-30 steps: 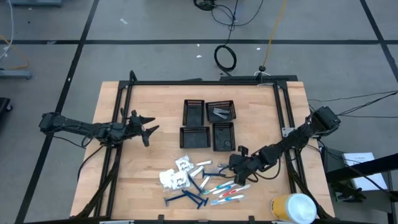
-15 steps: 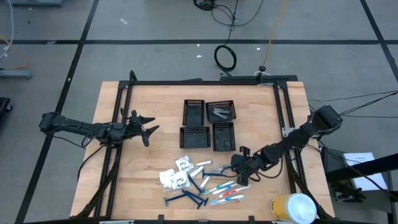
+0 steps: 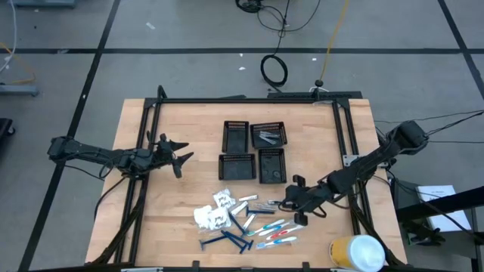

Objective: Pick & Place Travel size toiletries
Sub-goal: Put the silver nail cutter into the top right black bin

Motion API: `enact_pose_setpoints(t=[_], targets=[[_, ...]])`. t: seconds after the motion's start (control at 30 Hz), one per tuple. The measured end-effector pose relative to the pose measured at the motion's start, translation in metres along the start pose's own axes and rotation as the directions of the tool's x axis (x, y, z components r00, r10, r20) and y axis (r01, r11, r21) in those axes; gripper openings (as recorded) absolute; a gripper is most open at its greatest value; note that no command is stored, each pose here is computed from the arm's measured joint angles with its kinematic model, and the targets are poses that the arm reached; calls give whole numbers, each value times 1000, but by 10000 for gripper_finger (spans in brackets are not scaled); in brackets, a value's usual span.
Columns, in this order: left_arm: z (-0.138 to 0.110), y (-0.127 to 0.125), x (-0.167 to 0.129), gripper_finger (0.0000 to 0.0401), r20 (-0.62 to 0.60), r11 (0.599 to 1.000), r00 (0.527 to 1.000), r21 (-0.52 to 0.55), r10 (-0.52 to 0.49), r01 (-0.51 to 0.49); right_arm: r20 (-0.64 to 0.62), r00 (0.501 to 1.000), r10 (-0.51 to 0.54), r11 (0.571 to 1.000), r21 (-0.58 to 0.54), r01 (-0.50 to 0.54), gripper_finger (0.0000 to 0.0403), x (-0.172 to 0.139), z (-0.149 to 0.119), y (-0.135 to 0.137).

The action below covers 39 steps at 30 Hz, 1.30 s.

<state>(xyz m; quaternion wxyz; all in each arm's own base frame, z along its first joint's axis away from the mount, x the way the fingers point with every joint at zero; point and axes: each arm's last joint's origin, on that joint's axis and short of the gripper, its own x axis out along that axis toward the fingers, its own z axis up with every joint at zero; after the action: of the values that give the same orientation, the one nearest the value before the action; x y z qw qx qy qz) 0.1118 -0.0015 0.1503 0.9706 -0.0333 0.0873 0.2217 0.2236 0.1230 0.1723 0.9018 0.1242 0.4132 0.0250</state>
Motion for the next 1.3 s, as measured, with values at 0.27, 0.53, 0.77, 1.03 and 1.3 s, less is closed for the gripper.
enact_pose_setpoints(t=[0.27, 0.53, 0.77, 1.03, 1.3], targets=[[0, 0, 0, 209, 0, 1000, 1000, 0, 0, 0, 108, 994, -22, 995, -99, 33, 69, -11, 10, -1], [0, 0, 0, 209, 0, 1000, 1000, 0, 0, 0, 154, 978, -140, 979, -124, 159, 69, -8, 26, -28], [0, 0, 0, 209, 0, 1000, 1000, 0, 0, 0, 330, 933, -145, 955, -200, 219, 69, -9, 55, -47], [0, 0, 0, 209, 0, 1000, 1000, 0, 0, 0, 348, 924, -161, 946, -212, 245, 69, -11, 73, -88], [0, 0, 0, 209, 0, 1000, 1000, 0, 0, 0, 346, 925, -154, 953, -197, 232, 69, -18, 84, -133]])
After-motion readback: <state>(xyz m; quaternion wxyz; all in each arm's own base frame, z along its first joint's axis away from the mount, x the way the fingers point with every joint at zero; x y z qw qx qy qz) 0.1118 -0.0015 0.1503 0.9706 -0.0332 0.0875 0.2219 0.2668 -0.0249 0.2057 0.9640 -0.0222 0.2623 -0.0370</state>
